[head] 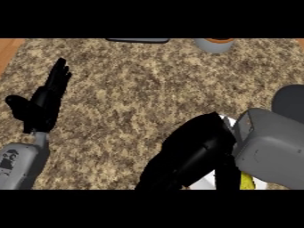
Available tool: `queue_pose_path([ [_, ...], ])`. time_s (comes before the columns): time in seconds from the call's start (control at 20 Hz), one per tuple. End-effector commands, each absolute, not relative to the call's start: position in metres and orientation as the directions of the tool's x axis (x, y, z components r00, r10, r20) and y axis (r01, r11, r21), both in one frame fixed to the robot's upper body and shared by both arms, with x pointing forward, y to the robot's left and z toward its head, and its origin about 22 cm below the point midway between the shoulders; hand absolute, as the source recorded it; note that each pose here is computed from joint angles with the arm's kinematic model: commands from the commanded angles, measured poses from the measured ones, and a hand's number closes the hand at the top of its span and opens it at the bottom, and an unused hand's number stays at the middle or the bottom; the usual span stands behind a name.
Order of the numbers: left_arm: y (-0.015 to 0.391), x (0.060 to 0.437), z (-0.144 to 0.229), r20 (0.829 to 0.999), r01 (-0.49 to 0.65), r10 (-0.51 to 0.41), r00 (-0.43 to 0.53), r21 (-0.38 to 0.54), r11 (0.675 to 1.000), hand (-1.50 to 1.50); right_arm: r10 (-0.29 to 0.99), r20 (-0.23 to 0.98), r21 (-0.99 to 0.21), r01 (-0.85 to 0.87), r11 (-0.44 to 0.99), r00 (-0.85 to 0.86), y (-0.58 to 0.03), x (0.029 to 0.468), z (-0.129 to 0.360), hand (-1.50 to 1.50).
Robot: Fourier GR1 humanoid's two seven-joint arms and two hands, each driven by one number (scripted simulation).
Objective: Pick the pear from the plate and place it in the pan
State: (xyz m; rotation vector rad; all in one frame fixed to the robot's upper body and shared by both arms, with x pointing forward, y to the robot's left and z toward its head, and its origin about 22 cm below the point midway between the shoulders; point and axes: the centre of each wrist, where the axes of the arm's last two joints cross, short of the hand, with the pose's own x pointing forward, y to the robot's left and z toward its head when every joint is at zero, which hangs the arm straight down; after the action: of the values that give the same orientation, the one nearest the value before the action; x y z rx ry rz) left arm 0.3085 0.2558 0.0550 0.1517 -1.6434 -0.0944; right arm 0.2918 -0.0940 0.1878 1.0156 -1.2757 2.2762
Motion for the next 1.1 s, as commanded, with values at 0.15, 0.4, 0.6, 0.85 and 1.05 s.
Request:
queue_pose_path([
  [0.15, 0.252, 0.309, 0.045, 0.985, -0.064, -0.162, -0.062, 0.158, 0.985, 0.00, -0.065, 0.797, -0.442, -0.506, -0.741, -0.600, -0.105, 0.283, 0.172, -1.50],
  [0.4, 0.258, 0.312, 0.062, 0.983, -0.060, -0.176, -0.059, 0.172, 0.983, 0.00, -0.045, 0.763, -0.472, -0.508, -0.721, -0.645, -0.112, 0.293, 0.155, -1.50],
  [0.6, 0.264, 0.310, 0.054, 0.987, -0.061, -0.150, -0.054, 0.147, 0.987, 0.00, -0.030, 0.718, -0.493, -0.477, -0.728, -0.696, -0.121, 0.300, 0.142, -1.50],
  [0.85, 0.261, 0.303, 0.060, 0.984, -0.060, -0.166, -0.065, 0.162, 0.985, 0.00, -0.042, 0.699, -0.469, -0.413, -0.781, -0.714, -0.115, 0.297, 0.110, -1.50],
  [1.05, 0.255, 0.311, 0.055, 0.986, -0.068, -0.152, -0.063, 0.148, 0.987, 0.00, -0.076, 0.691, -0.456, -0.352, -0.817, -0.719, -0.115, 0.298, 0.093, -1.50],
])
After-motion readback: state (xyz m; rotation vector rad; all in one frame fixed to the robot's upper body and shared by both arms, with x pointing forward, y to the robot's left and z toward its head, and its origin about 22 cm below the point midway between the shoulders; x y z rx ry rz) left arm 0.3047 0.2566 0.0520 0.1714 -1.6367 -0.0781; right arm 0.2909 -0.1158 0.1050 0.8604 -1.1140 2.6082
